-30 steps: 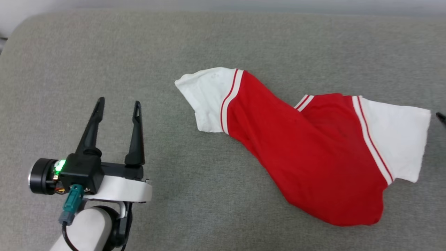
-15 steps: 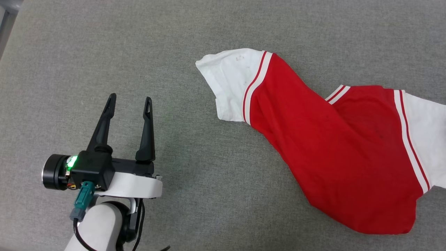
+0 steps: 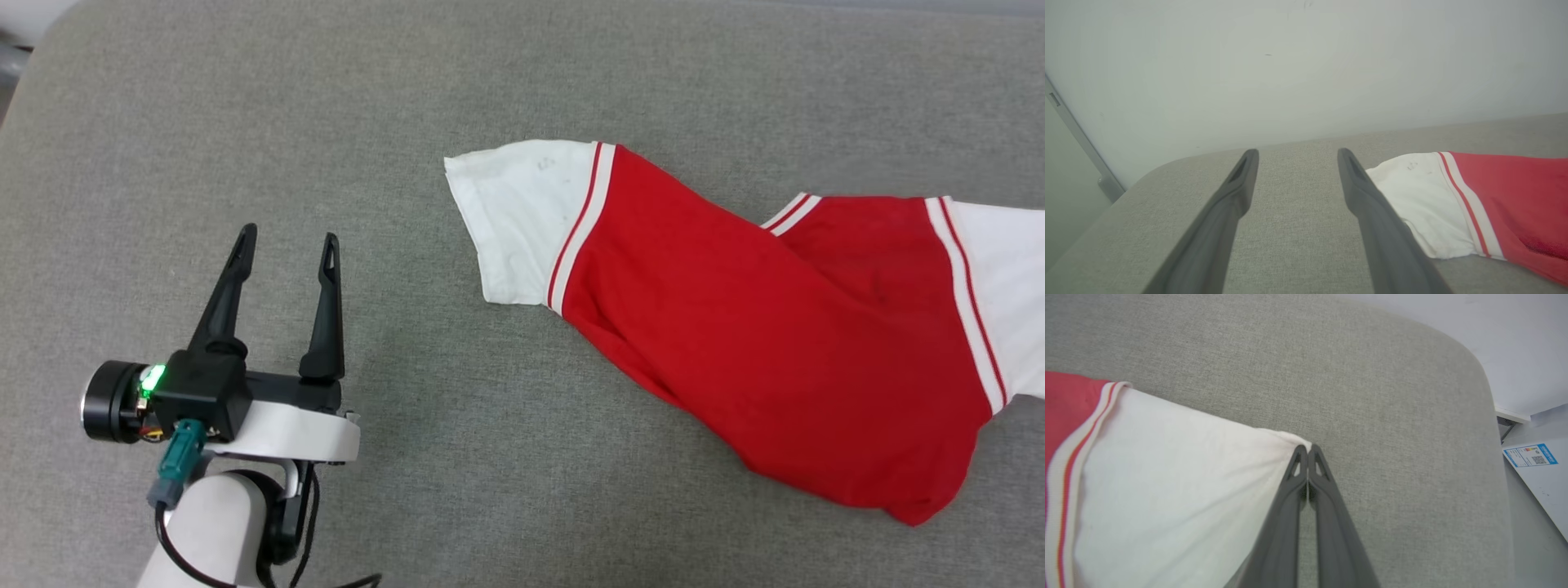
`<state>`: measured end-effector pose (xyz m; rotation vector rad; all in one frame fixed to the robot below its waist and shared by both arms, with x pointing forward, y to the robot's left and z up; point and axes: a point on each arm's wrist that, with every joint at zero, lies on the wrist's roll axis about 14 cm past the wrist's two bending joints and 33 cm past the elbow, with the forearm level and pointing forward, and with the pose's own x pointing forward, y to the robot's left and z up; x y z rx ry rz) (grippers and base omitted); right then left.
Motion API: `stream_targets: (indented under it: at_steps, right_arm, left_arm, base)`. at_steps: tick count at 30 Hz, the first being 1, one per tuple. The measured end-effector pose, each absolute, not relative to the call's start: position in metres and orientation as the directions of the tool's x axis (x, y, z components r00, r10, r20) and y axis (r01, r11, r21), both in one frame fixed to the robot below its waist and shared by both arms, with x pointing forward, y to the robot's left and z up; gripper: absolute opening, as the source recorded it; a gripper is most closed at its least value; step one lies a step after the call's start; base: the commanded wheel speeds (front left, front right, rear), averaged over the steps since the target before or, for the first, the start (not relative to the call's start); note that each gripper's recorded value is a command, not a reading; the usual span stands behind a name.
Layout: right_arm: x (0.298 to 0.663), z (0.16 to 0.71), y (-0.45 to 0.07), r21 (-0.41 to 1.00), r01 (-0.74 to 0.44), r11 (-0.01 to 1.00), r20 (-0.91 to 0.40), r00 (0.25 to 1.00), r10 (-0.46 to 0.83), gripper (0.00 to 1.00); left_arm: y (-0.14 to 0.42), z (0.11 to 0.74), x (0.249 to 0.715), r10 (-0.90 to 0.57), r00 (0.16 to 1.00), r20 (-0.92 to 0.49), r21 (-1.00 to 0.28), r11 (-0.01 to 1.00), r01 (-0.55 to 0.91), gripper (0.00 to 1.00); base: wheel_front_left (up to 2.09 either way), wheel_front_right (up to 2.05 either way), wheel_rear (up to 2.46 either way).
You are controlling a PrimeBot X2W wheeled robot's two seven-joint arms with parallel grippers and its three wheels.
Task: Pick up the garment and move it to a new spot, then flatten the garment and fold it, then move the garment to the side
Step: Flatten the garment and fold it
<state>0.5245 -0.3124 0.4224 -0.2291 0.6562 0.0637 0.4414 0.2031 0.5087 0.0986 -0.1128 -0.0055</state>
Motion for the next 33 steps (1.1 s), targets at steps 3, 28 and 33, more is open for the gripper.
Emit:
stream_targets:
  at_steps: [3,28,33]
  right_arm:
    - [0.524,0.435,-0.324,-0.2,-0.087,0.976,-0.559,0.828,-0.041,0.0]
    - [0.484,0.506,-0.325,-0.181,0.026,0.983,-0.236,0.969,-0.069,0.0]
    - [0.479,0.504,-0.323,-0.189,0.024,0.982,-0.247,0.966,-0.071,0.0]
  left_arm:
    - [0.203,0.517,0.445,-0.027,0.991,0.133,0.1,0.995,0.013,1.0]
    - [0.132,0.559,0.568,-0.418,0.898,-0.141,0.172,0.883,0.438,1.0]
    - [0.115,0.507,0.573,-0.45,0.77,-0.452,0.015,0.859,0.511,1.0]
  base:
    - [0.0,0.0,0.0]
    - [0.0,0.0,0.0]
    - [0.0,0.0,0.0]
